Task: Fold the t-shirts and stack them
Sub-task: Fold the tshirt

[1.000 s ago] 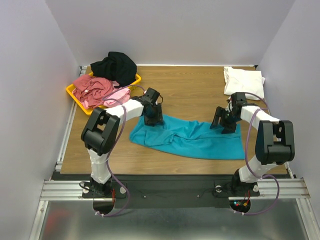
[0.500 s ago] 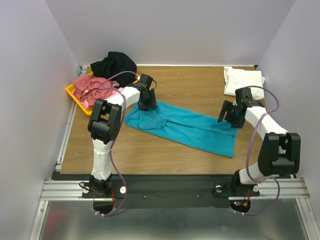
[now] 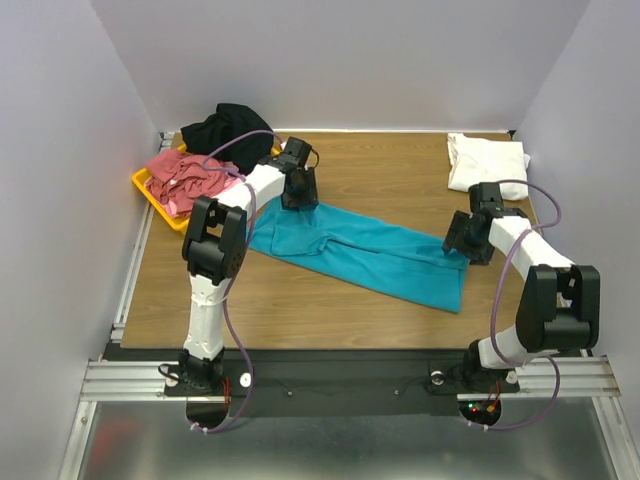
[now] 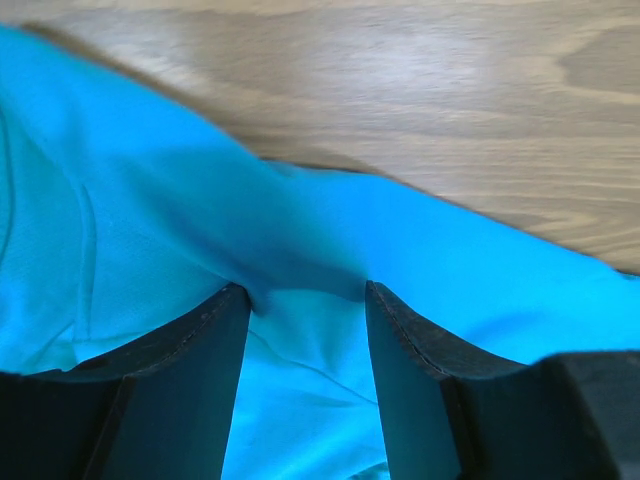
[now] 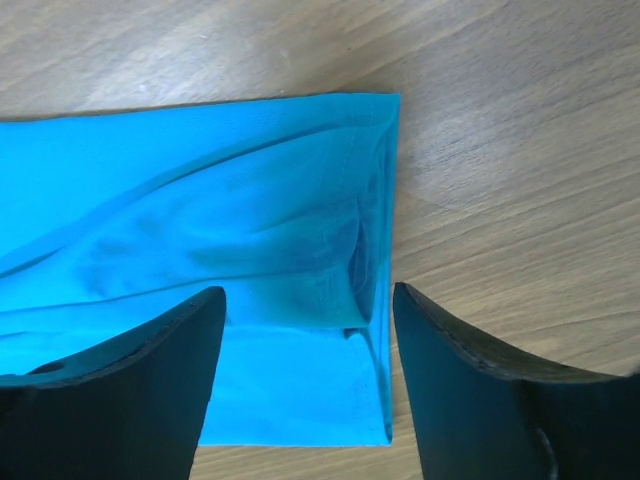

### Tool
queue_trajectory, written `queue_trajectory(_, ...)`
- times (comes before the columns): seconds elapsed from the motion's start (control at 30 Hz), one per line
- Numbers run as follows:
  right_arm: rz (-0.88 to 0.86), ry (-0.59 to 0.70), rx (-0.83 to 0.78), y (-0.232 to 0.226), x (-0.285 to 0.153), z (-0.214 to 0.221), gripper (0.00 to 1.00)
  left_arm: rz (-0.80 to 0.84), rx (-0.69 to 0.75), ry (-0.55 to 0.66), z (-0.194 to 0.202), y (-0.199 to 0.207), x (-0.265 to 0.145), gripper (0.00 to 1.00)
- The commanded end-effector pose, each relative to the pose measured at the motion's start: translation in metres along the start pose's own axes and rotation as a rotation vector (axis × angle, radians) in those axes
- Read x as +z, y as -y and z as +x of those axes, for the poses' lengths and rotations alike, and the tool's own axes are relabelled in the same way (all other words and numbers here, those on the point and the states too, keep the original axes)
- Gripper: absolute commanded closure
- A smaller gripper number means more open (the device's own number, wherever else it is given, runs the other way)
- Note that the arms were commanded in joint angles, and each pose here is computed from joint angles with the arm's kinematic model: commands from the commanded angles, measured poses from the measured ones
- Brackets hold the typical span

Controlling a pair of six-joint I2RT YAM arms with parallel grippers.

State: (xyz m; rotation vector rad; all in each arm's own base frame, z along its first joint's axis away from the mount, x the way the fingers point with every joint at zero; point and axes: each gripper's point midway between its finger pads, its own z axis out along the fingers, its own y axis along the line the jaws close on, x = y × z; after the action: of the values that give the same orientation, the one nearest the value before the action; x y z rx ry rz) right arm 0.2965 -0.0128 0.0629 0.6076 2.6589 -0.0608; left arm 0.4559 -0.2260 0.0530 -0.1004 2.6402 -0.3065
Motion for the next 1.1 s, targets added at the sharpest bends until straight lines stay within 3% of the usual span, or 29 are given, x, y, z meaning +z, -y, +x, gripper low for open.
queue_trajectory(0.0, 0.015, 0.032, 0.017, 0.000, 0.005, -0.015, 0.30, 0.058, 0.023, 0.034, -0.014, 0.026, -0.018, 0.39)
queue_trajectory(0.4, -0.009, 0.012, 0.023, -0.004, 0.020, -0.004, 0.55, 0.076, 0.031, 0.020, -0.001, 0.036, -0.014, 0.39)
queue_trajectory(0.57, -0.011, 0.008, 0.021, -0.004, 0.020, -0.003, 0.84, 0.082, 0.028, 0.018, 0.002, 0.041, -0.008, 0.39)
queue_trajectory(0.87, -0.066, 0.025, 0.015, -0.007, -0.001, 0.003, 0.86, -0.019, 0.004, -0.013, 0.023, -0.003, -0.007, 0.39)
queue_trajectory(1.07, -0.122, 0.010, 0.033, -0.015, -0.013, 0.009, 1.00, -0.064, -0.004, -0.004, 0.027, -0.022, -0.013, 0.39)
